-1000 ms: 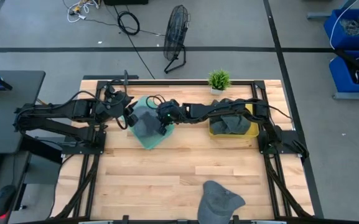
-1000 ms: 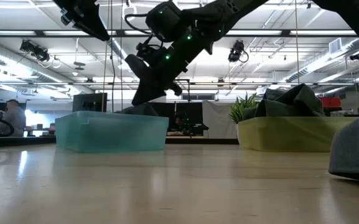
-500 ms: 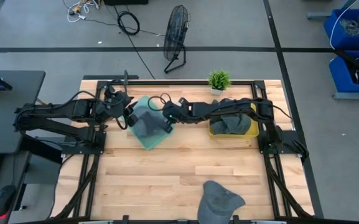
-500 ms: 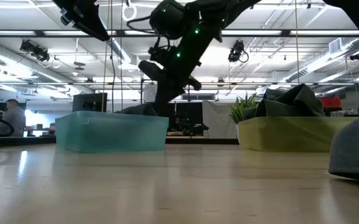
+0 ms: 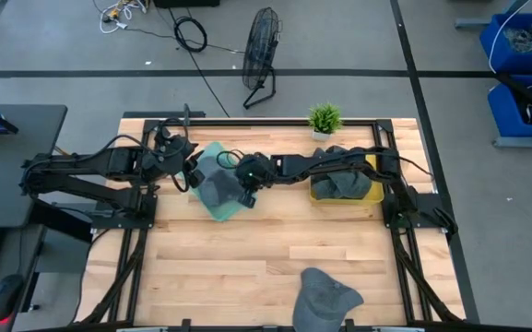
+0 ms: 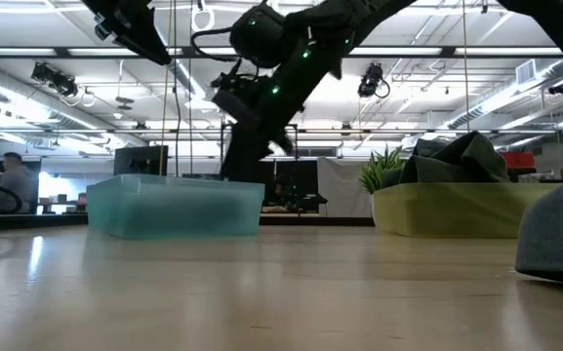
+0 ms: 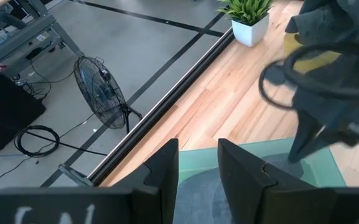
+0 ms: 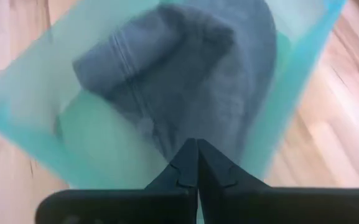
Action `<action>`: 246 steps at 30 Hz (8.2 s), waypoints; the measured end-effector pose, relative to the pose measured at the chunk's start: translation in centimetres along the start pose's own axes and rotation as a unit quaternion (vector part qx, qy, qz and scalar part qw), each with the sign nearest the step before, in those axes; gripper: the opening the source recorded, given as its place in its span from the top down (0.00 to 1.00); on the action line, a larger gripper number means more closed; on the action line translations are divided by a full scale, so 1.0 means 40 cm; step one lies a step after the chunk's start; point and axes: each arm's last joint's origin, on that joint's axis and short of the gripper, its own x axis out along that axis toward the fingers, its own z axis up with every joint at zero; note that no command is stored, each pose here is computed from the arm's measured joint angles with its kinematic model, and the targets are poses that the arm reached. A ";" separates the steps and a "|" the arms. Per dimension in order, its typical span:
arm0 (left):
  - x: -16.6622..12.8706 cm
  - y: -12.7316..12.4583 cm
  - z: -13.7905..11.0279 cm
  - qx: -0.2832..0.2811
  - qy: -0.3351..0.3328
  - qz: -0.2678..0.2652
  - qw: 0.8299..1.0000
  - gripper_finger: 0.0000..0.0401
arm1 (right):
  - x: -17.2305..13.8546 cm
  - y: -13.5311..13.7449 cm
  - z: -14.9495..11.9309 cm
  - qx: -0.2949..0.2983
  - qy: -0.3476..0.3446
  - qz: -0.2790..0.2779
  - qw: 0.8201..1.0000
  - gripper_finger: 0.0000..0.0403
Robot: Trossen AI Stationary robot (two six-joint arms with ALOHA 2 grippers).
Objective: Pick & Place hat
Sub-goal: Put the blue cap into the green bin
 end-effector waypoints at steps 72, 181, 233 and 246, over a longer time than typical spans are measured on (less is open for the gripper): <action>0.000 -0.002 -0.005 -0.084 0.016 -0.021 0.996 0.71 | -0.242 0.492 -0.352 -0.318 0.341 0.345 0.815 0.65; 0.110 -0.148 -0.153 0.015 0.100 -0.186 0.977 0.71 | -0.140 -0.022 0.066 0.121 -0.065 0.134 0.981 0.99; 0.113 -0.047 -0.105 -0.003 0.094 -0.092 0.991 0.71 | -0.159 -0.226 0.145 0.262 -0.208 0.147 0.931 0.98; 0.115 -0.090 -0.019 -0.015 -0.068 -0.167 0.983 0.71 | -0.162 -0.246 0.149 0.282 -0.216 0.148 0.923 0.98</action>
